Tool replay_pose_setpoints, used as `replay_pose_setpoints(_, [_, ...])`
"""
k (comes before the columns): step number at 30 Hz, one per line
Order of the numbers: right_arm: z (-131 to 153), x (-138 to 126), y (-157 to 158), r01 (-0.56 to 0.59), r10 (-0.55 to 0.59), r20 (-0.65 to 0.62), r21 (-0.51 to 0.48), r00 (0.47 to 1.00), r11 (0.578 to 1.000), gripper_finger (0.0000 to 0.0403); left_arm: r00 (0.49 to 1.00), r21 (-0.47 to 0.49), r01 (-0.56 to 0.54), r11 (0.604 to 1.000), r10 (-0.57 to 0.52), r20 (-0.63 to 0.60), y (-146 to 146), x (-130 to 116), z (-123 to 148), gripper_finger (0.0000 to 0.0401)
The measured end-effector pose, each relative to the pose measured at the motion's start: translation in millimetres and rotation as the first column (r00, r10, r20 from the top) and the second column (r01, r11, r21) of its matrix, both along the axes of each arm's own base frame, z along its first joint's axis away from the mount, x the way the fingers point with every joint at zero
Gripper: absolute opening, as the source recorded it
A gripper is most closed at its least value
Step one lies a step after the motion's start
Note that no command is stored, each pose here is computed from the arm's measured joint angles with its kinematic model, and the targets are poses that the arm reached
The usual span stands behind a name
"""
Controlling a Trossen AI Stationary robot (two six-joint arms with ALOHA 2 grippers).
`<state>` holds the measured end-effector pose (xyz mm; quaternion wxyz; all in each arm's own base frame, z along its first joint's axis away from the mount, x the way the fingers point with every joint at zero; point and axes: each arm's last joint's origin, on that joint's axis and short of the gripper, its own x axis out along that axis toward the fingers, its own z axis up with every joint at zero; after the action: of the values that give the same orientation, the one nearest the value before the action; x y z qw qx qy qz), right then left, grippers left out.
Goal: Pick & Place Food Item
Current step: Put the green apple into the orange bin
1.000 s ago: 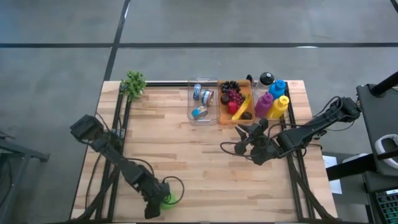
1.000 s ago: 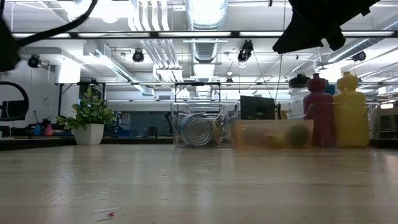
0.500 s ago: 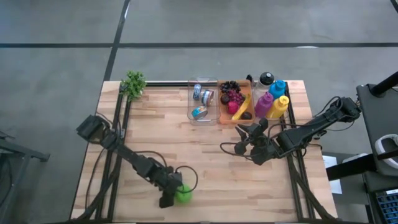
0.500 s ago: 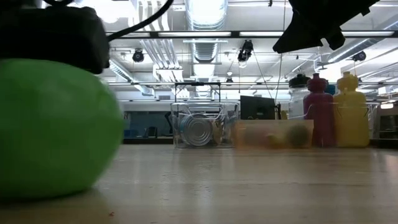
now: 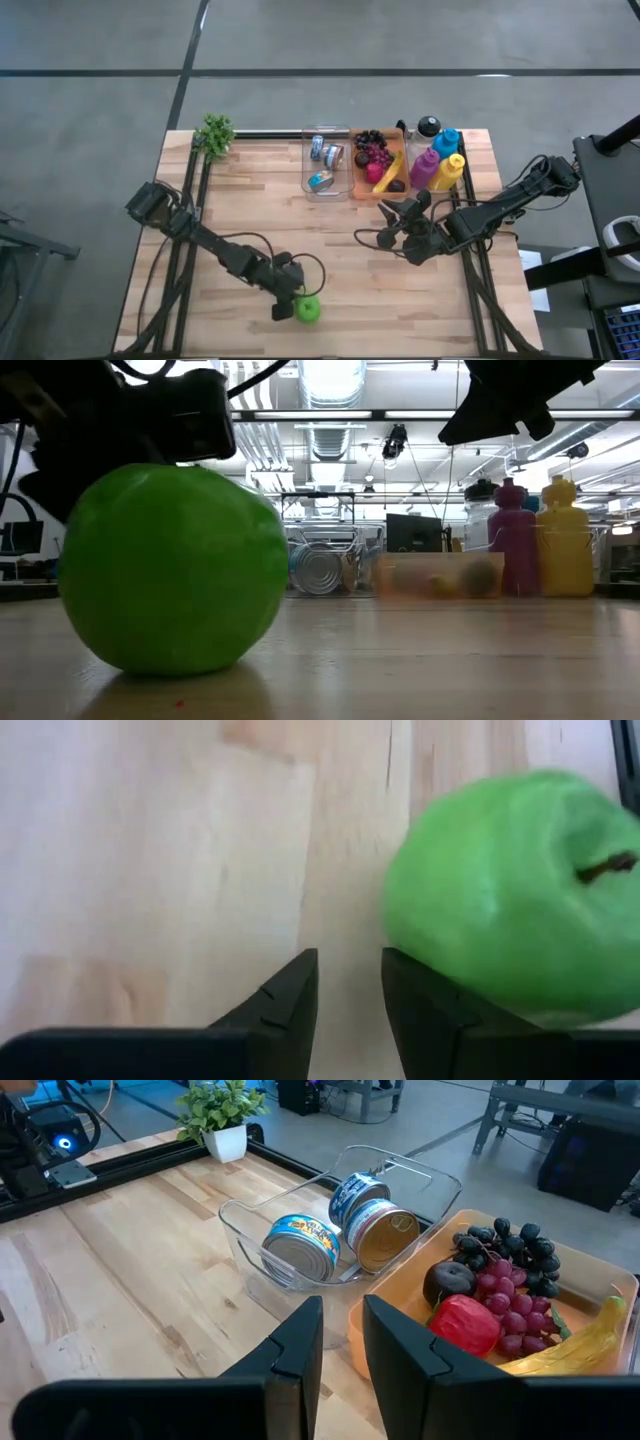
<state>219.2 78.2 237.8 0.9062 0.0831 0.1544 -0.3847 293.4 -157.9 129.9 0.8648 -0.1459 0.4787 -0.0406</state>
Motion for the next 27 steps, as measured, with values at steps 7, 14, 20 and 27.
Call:
replay_pose_setpoints(7, [0,0,0,0.002,-0.002,0.005,0.004,1.0,1.0,0.0059,0.999,0.02,-0.002,1.0,0.002,0.044,3,5,2,0.0118])
replay_pose_setpoints(14, [0,0,0,0.006,-0.007,0.014,0.013,1.0,1.0,0.0059,0.999,0.049,-0.003,0.999,0.006,-0.054,5,-4,-4,0.0118])
replay_pose_setpoints(20, [0,0,0,0.007,-0.007,0.016,0.015,1.0,1.0,0.0067,0.991,0.053,0.04,0.998,-0.033,-0.126,-4,-16,-6,0.0118])
replay_pose_setpoints(27, [0,0,0,0.015,-0.016,0.033,0.032,0.999,0.999,0.007,0.992,-0.008,0.102,0.995,-0.102,-0.076,-26,-22,-3,0.0118])
